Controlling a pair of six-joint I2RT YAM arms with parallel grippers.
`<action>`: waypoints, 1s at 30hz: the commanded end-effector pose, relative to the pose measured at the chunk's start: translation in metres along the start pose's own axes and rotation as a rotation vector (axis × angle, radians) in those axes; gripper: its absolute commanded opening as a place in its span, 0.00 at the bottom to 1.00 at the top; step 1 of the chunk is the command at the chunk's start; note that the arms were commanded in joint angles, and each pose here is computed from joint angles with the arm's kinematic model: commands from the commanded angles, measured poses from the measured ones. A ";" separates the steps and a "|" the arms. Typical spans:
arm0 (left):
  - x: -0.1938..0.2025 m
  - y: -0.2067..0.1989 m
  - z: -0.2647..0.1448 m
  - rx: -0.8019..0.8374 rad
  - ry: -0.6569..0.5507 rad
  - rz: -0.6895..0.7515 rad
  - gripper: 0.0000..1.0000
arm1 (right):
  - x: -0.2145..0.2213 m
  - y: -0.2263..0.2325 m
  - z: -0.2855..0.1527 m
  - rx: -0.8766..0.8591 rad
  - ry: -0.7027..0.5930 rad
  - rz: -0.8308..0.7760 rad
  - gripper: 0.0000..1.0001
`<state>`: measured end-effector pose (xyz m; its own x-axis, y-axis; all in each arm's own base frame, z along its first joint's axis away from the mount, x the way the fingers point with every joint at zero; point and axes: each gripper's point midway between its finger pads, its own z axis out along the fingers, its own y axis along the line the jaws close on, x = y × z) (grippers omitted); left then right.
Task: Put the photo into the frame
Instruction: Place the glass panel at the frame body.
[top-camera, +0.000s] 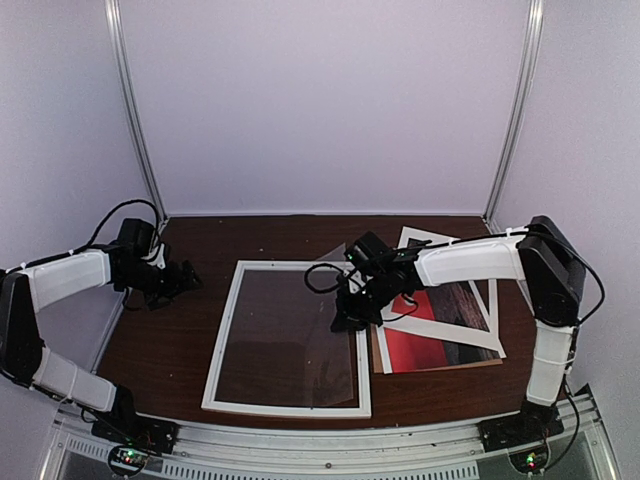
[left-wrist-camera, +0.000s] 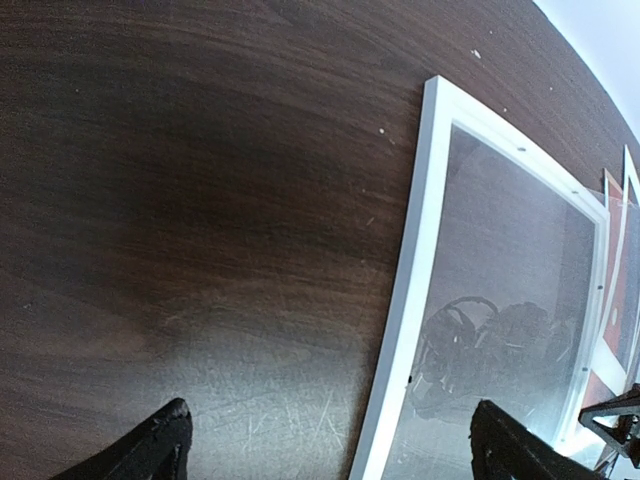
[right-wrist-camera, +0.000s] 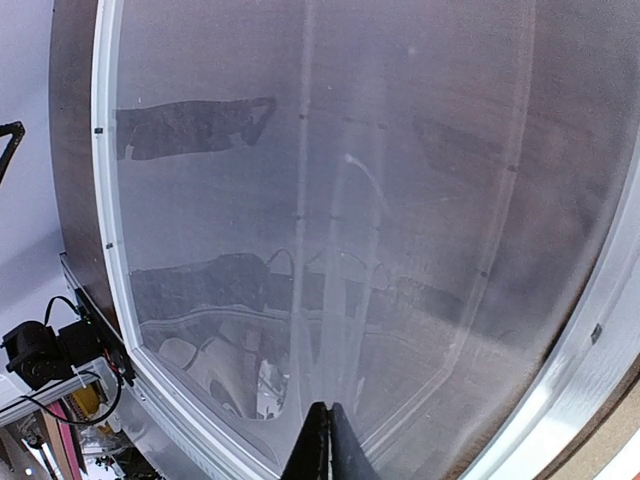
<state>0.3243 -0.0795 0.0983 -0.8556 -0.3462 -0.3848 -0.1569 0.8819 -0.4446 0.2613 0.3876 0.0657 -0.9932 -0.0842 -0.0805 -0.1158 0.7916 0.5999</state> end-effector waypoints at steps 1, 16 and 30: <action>0.002 -0.002 0.005 0.014 0.003 0.003 0.98 | 0.000 0.009 0.004 -0.023 0.021 -0.037 0.06; 0.005 -0.006 0.010 0.021 0.016 0.011 0.98 | 0.000 0.005 0.008 -0.002 0.041 -0.063 0.24; 0.008 -0.038 0.007 0.082 -0.019 0.083 0.98 | -0.003 -0.001 0.010 0.048 0.042 -0.085 0.49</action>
<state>0.3207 -0.1020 0.0935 -0.8774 -0.2953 -0.3782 -0.1058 0.8878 -0.4478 0.2599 0.3900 0.0594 -0.9834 -0.1648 -0.0765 -0.1786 0.7996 0.5733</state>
